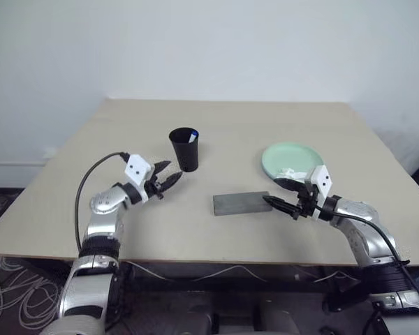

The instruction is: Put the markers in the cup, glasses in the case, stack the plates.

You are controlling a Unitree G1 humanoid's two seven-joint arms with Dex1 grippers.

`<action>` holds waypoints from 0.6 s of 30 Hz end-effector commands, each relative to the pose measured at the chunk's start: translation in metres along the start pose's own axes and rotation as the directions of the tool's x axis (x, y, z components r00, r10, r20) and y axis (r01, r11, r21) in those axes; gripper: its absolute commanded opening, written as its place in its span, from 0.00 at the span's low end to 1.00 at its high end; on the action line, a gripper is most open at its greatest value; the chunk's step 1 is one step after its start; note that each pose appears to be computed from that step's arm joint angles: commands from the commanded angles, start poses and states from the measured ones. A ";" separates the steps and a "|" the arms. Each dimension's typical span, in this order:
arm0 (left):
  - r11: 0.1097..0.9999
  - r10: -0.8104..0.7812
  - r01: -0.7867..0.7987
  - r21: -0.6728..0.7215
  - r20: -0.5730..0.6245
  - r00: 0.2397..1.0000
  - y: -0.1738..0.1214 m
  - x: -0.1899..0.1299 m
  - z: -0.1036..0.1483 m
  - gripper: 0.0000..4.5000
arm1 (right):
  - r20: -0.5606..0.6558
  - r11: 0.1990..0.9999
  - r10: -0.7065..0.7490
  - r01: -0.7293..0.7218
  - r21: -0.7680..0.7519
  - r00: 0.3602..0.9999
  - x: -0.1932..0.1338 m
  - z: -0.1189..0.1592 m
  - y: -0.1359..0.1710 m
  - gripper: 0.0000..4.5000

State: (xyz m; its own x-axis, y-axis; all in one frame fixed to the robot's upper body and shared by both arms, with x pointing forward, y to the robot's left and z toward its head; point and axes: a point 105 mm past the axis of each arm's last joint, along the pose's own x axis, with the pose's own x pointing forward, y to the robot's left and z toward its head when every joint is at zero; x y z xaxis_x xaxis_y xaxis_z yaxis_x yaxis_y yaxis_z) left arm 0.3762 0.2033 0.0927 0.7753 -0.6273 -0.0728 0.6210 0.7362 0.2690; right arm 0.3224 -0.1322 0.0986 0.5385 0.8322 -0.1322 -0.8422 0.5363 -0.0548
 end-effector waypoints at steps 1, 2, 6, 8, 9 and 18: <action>0.999 -0.013 0.013 0.046 0.004 1.000 -0.006 0.001 0.004 0.55 | 0.012 0.999 -0.032 0.033 -0.037 0.999 -0.012 0.008 -0.015 0.76; 0.999 -0.021 0.021 0.049 -0.003 1.000 -0.009 0.001 0.001 0.55 | 0.002 0.999 -0.039 0.040 -0.031 0.999 -0.016 0.005 -0.018 0.76; 0.998 -0.042 0.042 0.053 -0.010 0.999 -0.023 0.009 -0.004 0.55 | -0.022 0.996 -0.090 0.089 -0.015 0.996 -0.036 -0.006 -0.033 0.76; 0.998 -0.044 0.044 0.051 0.001 0.999 -0.026 0.015 -0.002 0.55 | -0.023 0.993 -0.115 0.115 -0.017 0.993 -0.044 -0.007 -0.039 0.76; 0.998 -0.045 0.045 0.052 0.005 0.999 -0.028 0.017 -0.001 0.55 | -0.024 0.992 -0.122 0.121 -0.020 0.992 -0.047 -0.008 -0.041 0.76; 0.999 -0.016 0.014 0.041 0.060 0.998 -0.035 0.040 0.013 0.55 | -0.049 0.975 -0.220 0.218 -0.041 0.974 -0.071 -0.013 -0.061 0.76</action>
State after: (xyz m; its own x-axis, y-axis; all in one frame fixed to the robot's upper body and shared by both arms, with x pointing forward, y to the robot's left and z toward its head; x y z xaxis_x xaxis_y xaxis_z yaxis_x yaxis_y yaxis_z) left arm 0.3797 0.1520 0.0766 0.7529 -0.6540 -0.0741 0.6456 0.7118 0.2768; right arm 0.3312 -0.2205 0.0822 0.6834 0.7001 -0.2071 -0.7236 0.6871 -0.0648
